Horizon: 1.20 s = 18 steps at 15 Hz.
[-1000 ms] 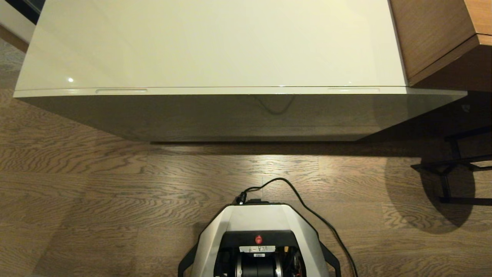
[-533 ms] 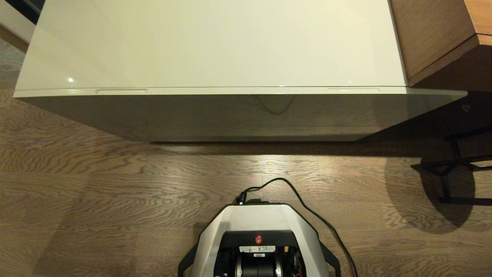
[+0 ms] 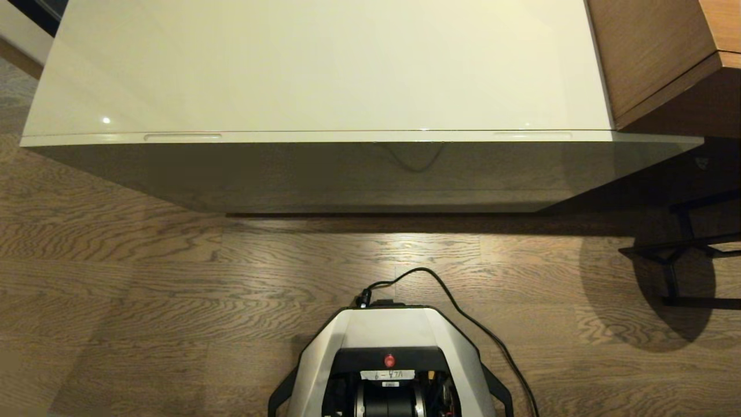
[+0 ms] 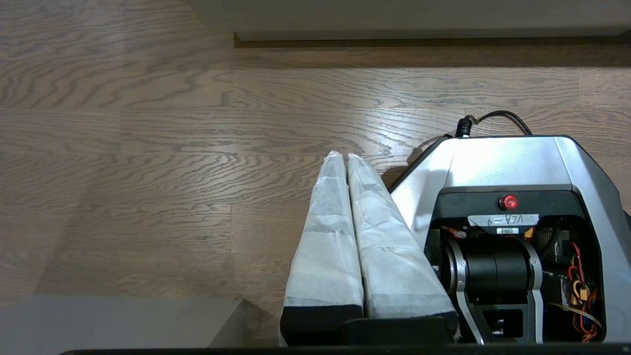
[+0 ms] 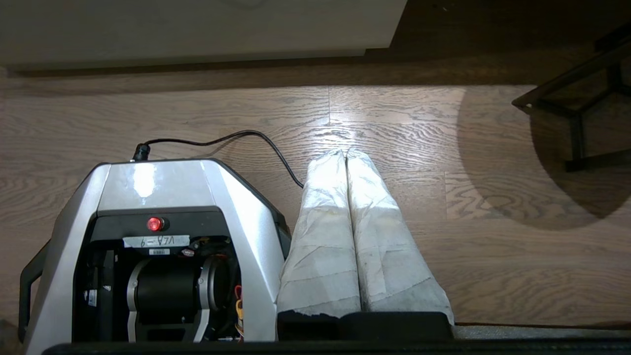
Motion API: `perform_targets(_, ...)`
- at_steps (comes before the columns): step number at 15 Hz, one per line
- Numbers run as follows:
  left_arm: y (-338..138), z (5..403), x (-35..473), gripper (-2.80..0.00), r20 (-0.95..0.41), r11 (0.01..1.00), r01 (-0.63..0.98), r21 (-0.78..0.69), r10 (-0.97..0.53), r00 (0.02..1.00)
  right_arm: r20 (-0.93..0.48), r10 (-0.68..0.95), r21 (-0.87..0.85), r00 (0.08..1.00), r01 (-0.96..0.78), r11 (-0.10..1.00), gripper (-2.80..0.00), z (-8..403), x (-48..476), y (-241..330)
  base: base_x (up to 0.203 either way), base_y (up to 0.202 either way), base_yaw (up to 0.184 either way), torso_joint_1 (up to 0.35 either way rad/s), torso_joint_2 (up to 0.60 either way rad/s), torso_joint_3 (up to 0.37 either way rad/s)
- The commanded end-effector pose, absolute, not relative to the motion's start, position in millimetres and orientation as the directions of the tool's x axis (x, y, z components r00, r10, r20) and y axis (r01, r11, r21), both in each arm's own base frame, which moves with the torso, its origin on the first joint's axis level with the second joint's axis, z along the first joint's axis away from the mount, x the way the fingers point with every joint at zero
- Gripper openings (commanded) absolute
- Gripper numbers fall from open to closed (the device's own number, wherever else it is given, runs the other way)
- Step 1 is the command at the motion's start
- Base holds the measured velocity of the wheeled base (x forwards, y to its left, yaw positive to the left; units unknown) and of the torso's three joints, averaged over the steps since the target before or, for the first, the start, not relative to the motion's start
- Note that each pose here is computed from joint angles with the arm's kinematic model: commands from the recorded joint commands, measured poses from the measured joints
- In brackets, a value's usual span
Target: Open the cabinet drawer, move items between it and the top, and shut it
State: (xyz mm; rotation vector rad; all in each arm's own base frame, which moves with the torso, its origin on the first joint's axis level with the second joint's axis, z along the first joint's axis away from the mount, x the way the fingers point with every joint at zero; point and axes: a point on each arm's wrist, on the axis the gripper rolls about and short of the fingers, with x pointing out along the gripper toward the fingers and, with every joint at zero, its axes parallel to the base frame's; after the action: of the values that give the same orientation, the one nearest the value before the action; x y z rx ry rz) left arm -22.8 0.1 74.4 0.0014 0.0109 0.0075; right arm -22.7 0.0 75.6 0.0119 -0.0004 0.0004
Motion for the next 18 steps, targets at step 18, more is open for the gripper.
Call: perform_targets(18,0.1,74.4,-22.7,-2.8,-0.012,1.0,-0.009,0.002,0.009,1.0,-0.002,0.0,0.012,1.0,0.0,1.0,-2.8,75.2,-22.6,0.0,0.0,0.0,0.0,0.0,0.0,0.0)
